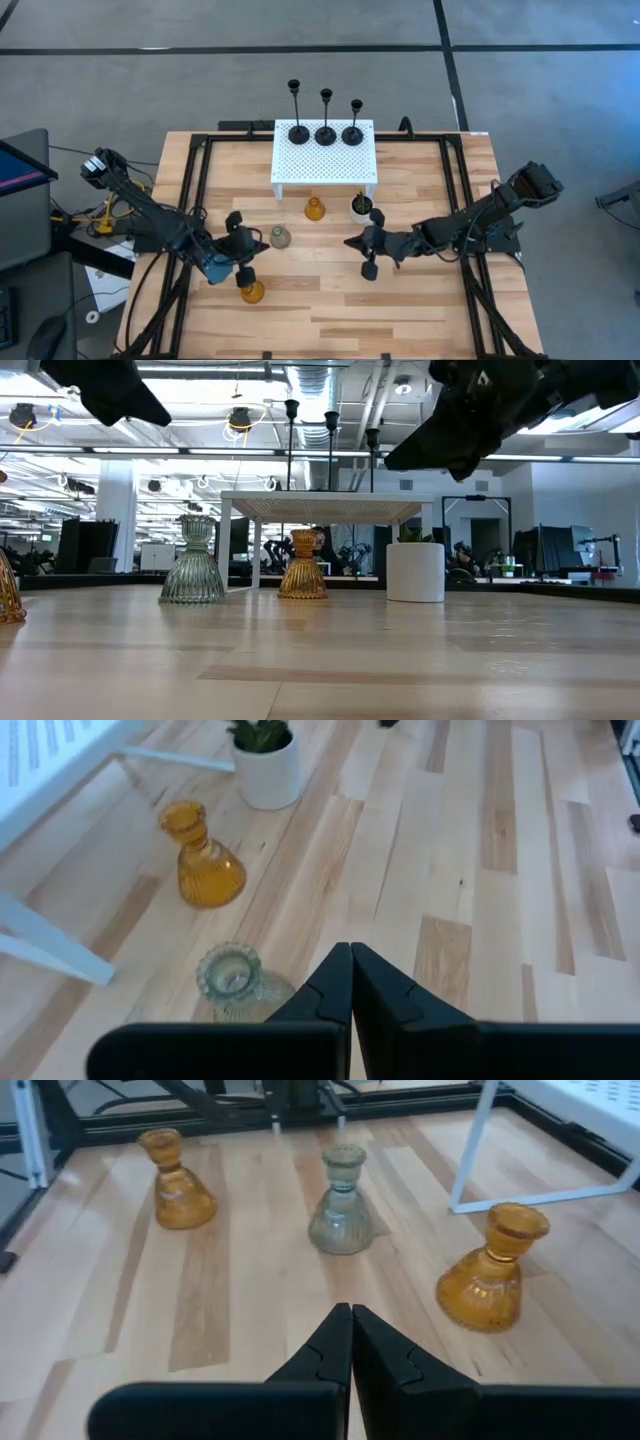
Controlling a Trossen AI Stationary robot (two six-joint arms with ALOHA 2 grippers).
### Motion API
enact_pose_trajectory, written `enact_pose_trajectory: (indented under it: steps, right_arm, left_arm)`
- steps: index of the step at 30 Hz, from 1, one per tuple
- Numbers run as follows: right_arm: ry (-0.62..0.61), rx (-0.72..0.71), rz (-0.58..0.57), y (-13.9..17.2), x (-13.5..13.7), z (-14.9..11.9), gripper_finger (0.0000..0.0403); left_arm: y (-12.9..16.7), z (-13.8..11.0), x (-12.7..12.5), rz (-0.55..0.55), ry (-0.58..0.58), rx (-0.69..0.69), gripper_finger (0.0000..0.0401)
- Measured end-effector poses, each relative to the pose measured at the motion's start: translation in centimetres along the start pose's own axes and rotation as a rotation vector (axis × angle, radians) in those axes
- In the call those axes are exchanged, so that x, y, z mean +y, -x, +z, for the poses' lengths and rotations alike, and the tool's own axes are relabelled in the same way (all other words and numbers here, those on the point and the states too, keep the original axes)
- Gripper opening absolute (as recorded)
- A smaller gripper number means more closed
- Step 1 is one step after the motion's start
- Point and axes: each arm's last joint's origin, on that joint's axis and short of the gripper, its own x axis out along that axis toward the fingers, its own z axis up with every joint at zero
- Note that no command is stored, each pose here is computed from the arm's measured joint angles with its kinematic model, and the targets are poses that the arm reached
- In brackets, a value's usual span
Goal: Pick & Place candle stick holders
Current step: Put the transparent glass candle holder on the shelf
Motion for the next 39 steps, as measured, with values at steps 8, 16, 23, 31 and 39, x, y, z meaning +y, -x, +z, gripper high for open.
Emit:
enact_pose_trajectory:
  steps: [8, 16, 23, 31, 39]
  right_arm:
    - [0.007, 0.013, -0.048, -0.7, -1.6, 0.3, 0.0]
    - [0.022, 0.016, -0.037, -0.8, -1.6, 0.3, 0.0]
    - [0.067, 0.075, -0.035, -0.5, -1.3, -0.4, 0.0]
    - [0.062, 0.136, -0.096, -1.2, -3.3, -0.6, 0.0]
    - [0.069, 0.163, -0.05, -1.7, -4.4, -0.5, 0.0]
  left_arm:
    - [-0.2, 0.6, 0.1, 0.037, -0.138, -0.055, 0.0003]
    - [-0.3, 0.8, 0.2, 0.042, -0.149, -0.064, 0.0003]
    - [-0.3, 0.8, 0.2, 0.065, -0.148, -0.077, 0.0003]
    - [-0.4, 1.0, 0.5, 0.112, -0.223, -0.088, 0.0003]
    - [-1.4, 0.3, 1.5, 0.16, -0.225, -0.061, 0.0003]
